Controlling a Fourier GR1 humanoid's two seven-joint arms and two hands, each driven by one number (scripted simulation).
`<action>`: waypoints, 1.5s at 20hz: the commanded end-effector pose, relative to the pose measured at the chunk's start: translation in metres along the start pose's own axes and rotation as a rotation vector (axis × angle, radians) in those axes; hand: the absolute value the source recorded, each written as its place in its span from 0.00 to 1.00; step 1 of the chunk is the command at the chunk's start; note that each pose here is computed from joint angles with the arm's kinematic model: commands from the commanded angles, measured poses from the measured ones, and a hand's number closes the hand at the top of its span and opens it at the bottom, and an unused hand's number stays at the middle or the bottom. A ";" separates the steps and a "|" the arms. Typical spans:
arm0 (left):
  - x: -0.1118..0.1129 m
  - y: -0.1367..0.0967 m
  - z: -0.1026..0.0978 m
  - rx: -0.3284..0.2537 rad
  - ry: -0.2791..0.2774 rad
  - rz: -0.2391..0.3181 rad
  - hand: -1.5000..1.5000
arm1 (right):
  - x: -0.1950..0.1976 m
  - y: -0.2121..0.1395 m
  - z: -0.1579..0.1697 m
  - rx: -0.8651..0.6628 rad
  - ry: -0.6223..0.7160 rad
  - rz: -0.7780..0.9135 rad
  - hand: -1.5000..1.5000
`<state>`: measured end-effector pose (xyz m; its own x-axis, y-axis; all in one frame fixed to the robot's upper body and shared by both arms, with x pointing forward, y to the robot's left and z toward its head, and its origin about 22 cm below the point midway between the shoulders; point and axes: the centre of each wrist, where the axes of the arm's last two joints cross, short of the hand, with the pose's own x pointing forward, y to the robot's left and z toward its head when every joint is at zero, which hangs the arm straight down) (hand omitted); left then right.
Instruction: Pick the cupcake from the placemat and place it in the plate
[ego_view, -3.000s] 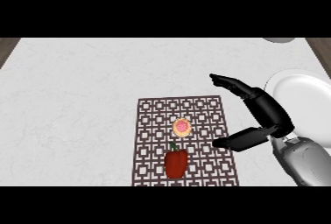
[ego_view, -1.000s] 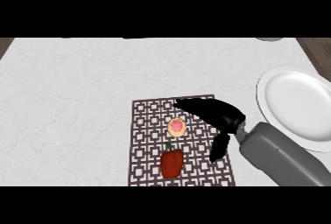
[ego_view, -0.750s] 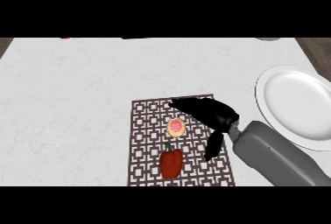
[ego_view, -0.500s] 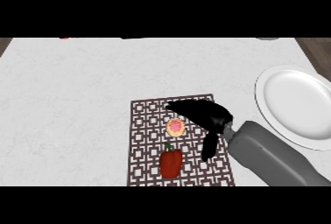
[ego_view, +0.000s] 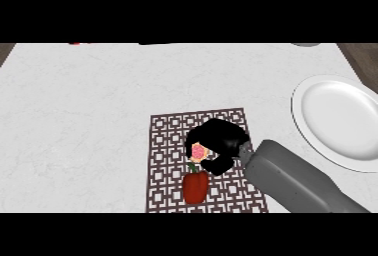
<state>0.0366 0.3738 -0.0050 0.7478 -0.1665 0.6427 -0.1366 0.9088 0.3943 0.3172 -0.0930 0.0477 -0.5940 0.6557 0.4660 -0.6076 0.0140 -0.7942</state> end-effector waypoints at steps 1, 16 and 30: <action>0.101 -0.031 -0.020 -0.097 -0.511 0.169 0.50 | 0.004 0.014 -0.007 0.030 -0.026 -0.014 1.00; 0.067 -0.018 -0.006 -0.034 -0.397 0.167 0.50 | -0.047 -0.060 0.015 -0.593 0.549 -0.088 1.00; 0.061 -0.016 -0.001 -0.009 -0.413 0.203 0.50 | -0.061 -0.120 0.046 -1.182 0.883 -0.091 1.00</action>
<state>-0.0080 0.3761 -0.0030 0.7919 -0.0786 0.6055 -0.2202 0.8882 0.4032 0.3987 -0.1613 0.1282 0.1107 0.8965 0.4290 0.3177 0.3771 -0.8700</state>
